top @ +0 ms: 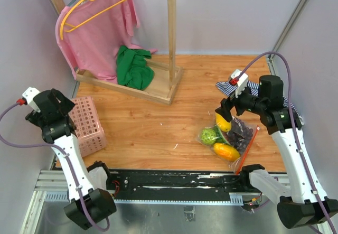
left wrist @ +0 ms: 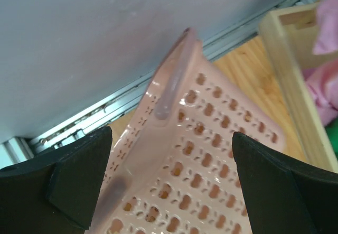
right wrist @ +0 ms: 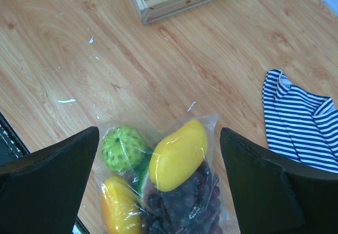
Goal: Open the zip-top bag and remove the fake food
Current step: Adjust the bin at the center of the board.
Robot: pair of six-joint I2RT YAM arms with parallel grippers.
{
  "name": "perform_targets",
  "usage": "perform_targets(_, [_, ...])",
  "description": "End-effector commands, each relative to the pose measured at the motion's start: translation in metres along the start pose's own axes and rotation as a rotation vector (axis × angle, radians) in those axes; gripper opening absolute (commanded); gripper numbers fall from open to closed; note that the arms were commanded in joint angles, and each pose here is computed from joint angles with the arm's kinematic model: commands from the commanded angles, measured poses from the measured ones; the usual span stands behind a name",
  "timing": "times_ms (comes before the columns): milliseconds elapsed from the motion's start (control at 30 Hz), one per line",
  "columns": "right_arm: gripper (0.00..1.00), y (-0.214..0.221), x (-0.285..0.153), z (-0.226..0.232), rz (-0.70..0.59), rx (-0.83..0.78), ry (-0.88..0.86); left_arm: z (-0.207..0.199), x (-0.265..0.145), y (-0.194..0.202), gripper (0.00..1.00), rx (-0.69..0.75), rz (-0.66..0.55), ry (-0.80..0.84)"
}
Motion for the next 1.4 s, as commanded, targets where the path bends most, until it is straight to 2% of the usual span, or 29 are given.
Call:
perform_targets(0, [0.98, 0.011, 0.003, -0.004, 0.024, 0.008, 0.011, 0.015, 0.015, -0.007, 0.99, -0.099, -0.038, -0.039])
perform_targets(100, [0.98, 0.016, 0.002, -0.003, 0.047, 0.008, 0.015, 0.026, 0.027, -0.002, 0.99, -0.16, -0.015, -0.058])
perform_targets(233, [0.98, 0.02, 0.003, -0.003, 0.06, 0.01, 0.018, 0.024, 0.043, 0.023, 0.99, -0.258, 0.128, 0.015])
perform_targets(333, [0.98, 0.02, 0.001, -0.006, 0.061, 0.014, 0.031, 0.014, 0.039, 0.037, 0.99, -0.293, 0.199, 0.089])
perform_targets(400, [0.98, 0.021, -0.001, -0.008, 0.061, 0.011, 0.046, 0.005, 0.03, 0.041, 0.95, -0.316, 0.232, 0.154])
perform_targets(433, [0.98, 0.02, -0.002, -0.008, 0.058, 0.008, 0.054, -0.002, 0.024, 0.043, 0.9, -0.328, 0.254, 0.199])
perform_targets(533, [0.98, 0.02, -0.005, -0.008, 0.049, 0.004, 0.064, -0.018, 0.007, 0.044, 0.65, -0.355, 0.295, 0.309])
perform_targets(633, [0.98, 0.018, -0.008, -0.006, 0.039, -0.005, 0.07, -0.023, -0.002, 0.047, 0.5, -0.361, 0.331, 0.35])
perform_targets(667, [0.98, 0.017, -0.009, -0.006, 0.036, -0.009, 0.072, -0.025, -0.002, 0.051, 0.42, -0.362, 0.352, 0.362])
perform_targets(767, [0.98, 0.014, -0.011, -0.006, 0.027, -0.015, 0.075, -0.027, -0.002, 0.059, 0.11, -0.371, 0.397, 0.389])
perform_targets(833, [0.98, 0.013, -0.011, -0.006, 0.025, -0.018, 0.075, -0.031, -0.004, 0.061, 0.02, -0.365, 0.417, 0.418])
perform_targets(933, [0.98, 0.012, -0.012, -0.006, 0.021, -0.026, 0.075, -0.043, -0.01, 0.05, 0.0, -0.313, 0.401, 0.455])
perform_targets(1100, [0.98, 0.011, -0.013, -0.004, 0.014, -0.029, 0.072, -0.093, -0.035, 0.038, 0.0, -0.081, 0.386, 0.526])
perform_targets(1300, [0.98, 0.018, -0.015, -0.003, 0.036, -0.039, 0.09, -0.127, -0.044, 0.087, 0.0, 0.073, 0.526, 0.55])
perform_targets(1367, [0.98, 0.022, -0.014, -0.003, 0.046, -0.04, 0.091, -0.134, -0.043, 0.104, 0.0, 0.144, 0.532, 0.511])
Point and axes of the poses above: each gripper's point midway between its finger pads, its own x axis out along the fingers, its own z axis along the line the jaws close on, y = z × x, the point moved 3 cm from there along -x, back along the fingers, and after that the axes turned 15 degrees about -x, right-handed, at the moved point
